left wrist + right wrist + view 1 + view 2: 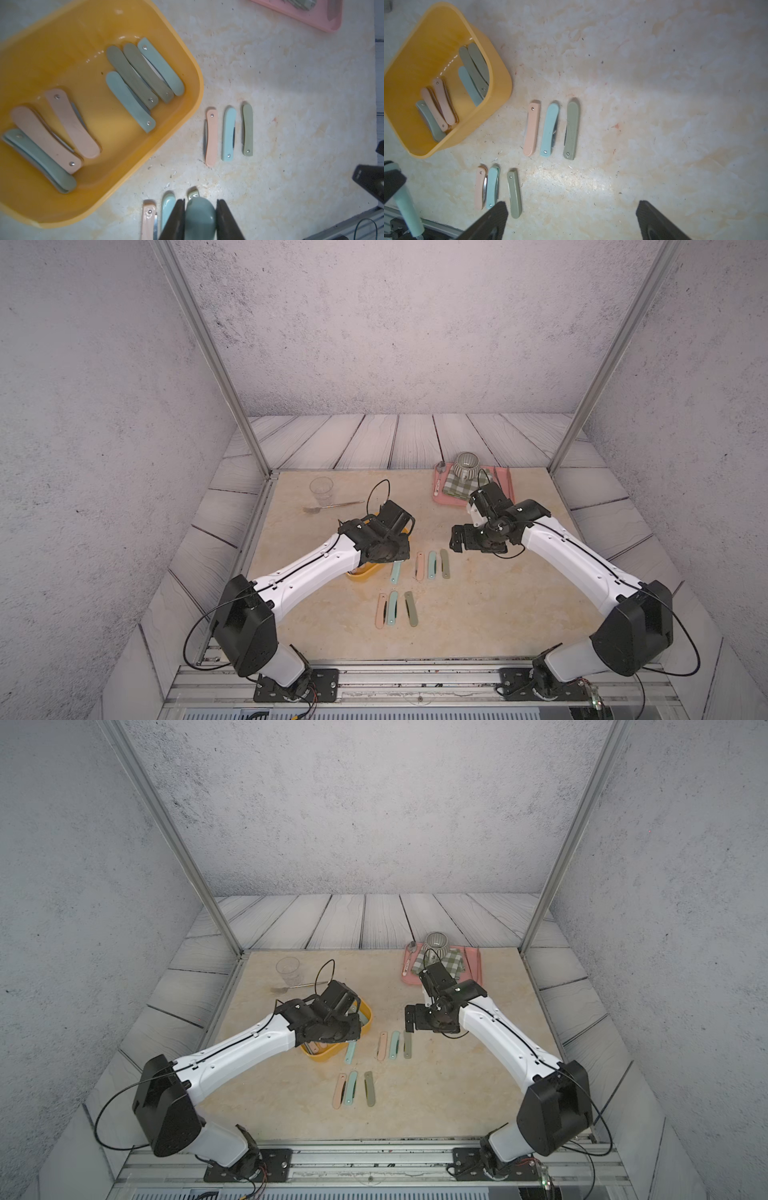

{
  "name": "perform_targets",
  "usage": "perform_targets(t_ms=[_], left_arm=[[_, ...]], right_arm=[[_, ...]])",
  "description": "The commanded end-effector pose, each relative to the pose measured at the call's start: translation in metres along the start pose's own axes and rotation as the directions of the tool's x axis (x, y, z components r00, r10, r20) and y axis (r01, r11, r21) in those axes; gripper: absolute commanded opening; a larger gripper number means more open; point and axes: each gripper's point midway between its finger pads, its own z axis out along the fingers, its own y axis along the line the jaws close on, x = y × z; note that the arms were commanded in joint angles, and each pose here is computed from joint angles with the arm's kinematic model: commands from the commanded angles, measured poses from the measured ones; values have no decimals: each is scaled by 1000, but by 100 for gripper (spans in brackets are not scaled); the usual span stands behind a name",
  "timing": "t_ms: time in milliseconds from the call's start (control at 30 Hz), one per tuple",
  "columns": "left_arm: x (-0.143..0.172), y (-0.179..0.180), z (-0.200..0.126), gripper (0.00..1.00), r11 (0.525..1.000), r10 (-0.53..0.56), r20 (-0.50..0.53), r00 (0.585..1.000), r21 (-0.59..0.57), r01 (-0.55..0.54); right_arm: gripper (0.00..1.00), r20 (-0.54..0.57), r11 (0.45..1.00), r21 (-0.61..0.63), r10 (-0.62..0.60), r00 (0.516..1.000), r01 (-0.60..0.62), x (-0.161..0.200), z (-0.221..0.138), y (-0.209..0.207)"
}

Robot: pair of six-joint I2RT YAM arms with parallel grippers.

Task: Take the fruit knife out of the storage box
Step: Place the fruit knife at the center of the board.

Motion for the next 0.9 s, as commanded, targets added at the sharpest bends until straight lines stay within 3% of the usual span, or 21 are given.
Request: perform_targets(t_ms=[0, 333, 533, 867], left_arm=[[9, -4, -1, 8, 999, -36, 8, 999, 34, 36], [51, -23, 38, 8, 993, -66, -83, 994, 91, 73], [56, -46, 56, 8, 992, -76, -98, 992, 91, 85], [84, -53, 92, 8, 976, -201, -151, 968, 51, 211]], right_arm=[[99, 13, 998, -6, 65, 998, -65, 7, -15, -4], [99, -8, 984, -72, 160, 987, -160, 38, -19, -5], [99, -3, 986, -75, 148, 989, -148, 43, -20, -7], [99, 62, 989, -96, 117, 991, -111, 37, -33, -7]])
